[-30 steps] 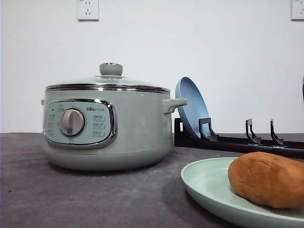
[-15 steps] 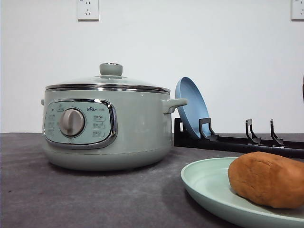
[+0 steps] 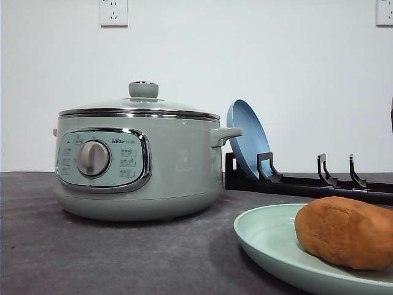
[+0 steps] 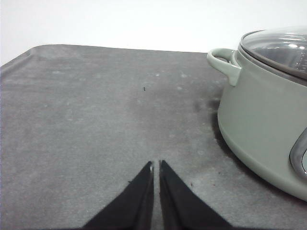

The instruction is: Transfer potato from steamer to green plate

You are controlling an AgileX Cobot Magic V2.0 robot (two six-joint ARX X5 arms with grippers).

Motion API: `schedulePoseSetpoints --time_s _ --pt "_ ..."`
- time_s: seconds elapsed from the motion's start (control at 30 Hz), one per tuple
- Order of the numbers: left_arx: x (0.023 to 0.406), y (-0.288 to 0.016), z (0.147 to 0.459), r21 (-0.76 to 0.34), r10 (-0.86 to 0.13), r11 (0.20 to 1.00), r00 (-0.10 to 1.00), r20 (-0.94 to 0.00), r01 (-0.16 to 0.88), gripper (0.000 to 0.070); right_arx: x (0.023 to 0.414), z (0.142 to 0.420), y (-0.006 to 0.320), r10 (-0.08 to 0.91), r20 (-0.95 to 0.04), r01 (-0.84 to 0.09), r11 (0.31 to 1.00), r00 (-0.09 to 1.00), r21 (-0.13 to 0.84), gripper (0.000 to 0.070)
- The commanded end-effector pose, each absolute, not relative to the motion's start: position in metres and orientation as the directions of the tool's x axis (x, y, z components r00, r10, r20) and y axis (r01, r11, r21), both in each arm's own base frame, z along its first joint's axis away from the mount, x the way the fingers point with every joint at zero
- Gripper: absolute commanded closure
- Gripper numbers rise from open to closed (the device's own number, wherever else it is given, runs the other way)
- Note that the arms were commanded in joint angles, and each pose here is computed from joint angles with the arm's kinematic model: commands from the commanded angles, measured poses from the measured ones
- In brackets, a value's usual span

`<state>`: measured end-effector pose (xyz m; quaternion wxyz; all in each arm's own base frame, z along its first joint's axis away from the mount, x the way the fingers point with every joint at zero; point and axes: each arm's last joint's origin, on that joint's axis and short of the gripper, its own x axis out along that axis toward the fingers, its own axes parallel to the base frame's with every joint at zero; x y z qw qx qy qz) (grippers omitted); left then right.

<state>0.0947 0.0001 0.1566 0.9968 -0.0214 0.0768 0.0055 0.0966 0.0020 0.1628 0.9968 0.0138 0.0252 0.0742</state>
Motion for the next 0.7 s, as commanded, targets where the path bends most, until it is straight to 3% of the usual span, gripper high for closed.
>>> schedulePoseSetpoints --time_s 0.0,0.67 --pt "0.0956 0.0001 0.1492 -0.043 0.01 0.999 0.984 -0.179 -0.018 0.0684 0.0968 0.1627 0.0021 0.15 -0.037 -0.149 0.989 0.988 0.021 0.069" --pt "0.0956 0.0001 0.1492 -0.043 0.01 0.999 0.984 -0.179 -0.018 0.0684 0.0968 0.1627 0.0021 0.15 -0.037 -0.149 0.989 0.988 0.021 0.0691"
